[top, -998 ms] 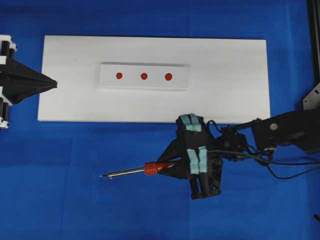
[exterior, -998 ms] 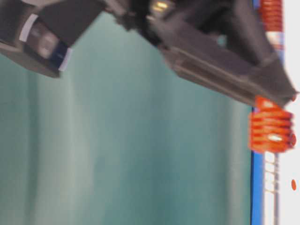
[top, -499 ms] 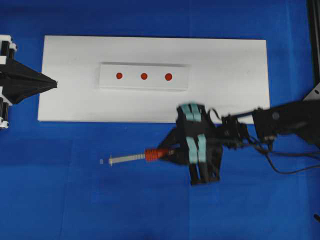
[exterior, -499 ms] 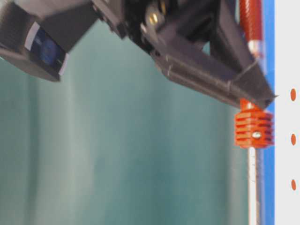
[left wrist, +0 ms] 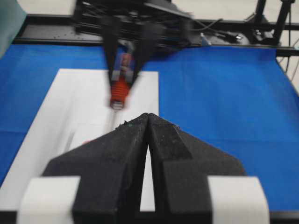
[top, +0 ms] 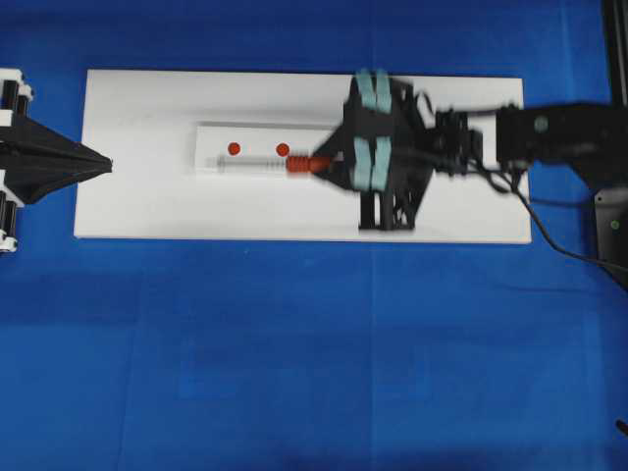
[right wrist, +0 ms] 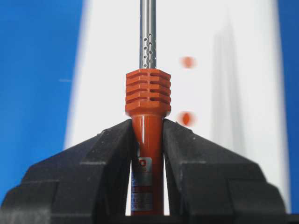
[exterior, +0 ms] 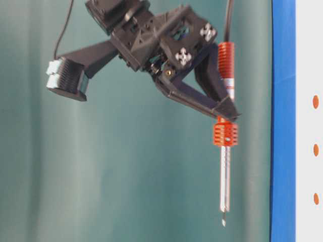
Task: Touch the tip of the soldering iron to the mark.
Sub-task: 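Lift the soldering iron with the right gripper and carry it over the strip, then move the iron tip left and down toward the leftmost red dot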
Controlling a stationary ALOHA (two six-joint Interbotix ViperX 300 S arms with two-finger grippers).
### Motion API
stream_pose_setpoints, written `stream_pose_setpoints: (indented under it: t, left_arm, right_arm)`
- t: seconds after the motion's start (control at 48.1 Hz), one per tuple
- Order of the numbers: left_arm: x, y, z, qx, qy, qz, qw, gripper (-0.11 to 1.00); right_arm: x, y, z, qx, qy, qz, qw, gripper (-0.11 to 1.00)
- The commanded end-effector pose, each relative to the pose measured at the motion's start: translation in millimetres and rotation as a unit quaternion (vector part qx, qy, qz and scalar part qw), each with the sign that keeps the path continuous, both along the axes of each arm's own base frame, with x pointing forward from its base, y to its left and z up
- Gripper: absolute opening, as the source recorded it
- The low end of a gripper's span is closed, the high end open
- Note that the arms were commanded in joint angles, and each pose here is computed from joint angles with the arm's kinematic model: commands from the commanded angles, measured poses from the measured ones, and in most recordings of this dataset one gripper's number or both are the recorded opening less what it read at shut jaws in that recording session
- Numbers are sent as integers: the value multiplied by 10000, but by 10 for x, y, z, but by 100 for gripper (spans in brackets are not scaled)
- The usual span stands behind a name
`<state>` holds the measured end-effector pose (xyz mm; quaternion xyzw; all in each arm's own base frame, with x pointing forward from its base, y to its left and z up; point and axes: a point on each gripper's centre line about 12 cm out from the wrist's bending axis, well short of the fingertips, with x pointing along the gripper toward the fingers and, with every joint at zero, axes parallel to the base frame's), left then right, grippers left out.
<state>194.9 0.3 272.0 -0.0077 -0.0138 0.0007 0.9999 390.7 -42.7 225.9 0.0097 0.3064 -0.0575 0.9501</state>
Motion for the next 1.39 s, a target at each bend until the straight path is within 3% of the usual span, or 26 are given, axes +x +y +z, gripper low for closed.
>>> stream_pose_setpoints:
  t: [0.0,0.208,0.499,0.832,1.373]
  left_arm:
    - [17,3,25,0,-38,5,10000,0]
    - [19,3,24,0,-38,5,10000,0]
    - [19,3,24,7,-38,6,10000,0]
    - [19,6,24,8,-38,13,10000,0]
    - [19,6,24,8,-38,13,10000,0]
  right_arm:
    - [21,-146,244,-237,-265,-78,9993,7]
    - [6,-391,258,-451,-190,-286,9984,7]
    - [-19,-403,227,-445,-7,-322,9985,7]
    - [-197,-456,63,-398,1253,-532,9899,7]
    - [-143,-446,110,-499,993,-406,9930,7]
